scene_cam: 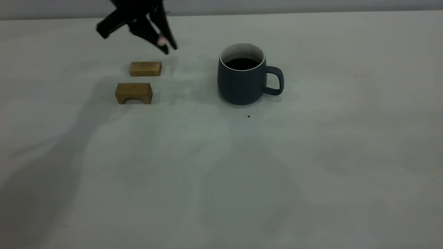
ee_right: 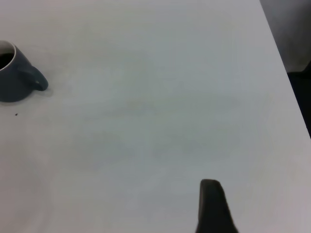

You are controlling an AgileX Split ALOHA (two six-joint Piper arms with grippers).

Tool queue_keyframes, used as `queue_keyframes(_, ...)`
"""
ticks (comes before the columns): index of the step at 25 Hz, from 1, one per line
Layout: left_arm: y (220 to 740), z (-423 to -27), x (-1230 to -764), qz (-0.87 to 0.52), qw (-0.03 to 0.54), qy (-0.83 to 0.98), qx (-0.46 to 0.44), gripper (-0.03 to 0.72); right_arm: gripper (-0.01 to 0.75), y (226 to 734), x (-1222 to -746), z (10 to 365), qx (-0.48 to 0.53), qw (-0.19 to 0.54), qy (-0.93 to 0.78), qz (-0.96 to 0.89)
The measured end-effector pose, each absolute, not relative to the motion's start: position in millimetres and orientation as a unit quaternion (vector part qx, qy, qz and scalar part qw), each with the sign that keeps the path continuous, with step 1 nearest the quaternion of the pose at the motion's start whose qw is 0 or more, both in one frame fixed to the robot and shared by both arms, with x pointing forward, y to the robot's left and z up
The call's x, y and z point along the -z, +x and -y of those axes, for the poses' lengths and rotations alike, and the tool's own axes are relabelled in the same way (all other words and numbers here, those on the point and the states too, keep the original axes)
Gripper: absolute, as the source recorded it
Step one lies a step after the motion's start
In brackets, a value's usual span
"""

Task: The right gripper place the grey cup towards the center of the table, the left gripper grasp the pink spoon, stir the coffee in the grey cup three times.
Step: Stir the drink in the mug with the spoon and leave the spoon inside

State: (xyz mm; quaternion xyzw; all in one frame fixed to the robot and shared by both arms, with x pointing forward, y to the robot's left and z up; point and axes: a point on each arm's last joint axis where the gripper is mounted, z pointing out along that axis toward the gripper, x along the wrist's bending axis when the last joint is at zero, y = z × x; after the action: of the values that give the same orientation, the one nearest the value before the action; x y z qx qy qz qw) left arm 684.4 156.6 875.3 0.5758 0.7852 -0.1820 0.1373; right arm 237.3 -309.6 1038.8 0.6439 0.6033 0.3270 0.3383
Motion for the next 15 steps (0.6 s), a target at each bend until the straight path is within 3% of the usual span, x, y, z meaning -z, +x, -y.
queue_keyframes(6,685.4,-133.0,-890.7,-0.867,0.142,0.326,0.350,0.125,0.523,237.2,-1038.8,309.7,-0.327,0.339,0.644,-0.603)
queue_keyframes(11,686.5,-116.5,-911.4,-0.853,0.085,0.112,0.503,0.125,0.523,237.2,-1038.8,309.7,-0.327,0.339,0.644,-0.603)
queue_keyframes(15,689.0,-102.2,-920.9,-0.829,0.055,0.004,0.557,0.125,0.523,237.2,-1038.8,309.7,-0.327,0.339,0.644,-0.603)
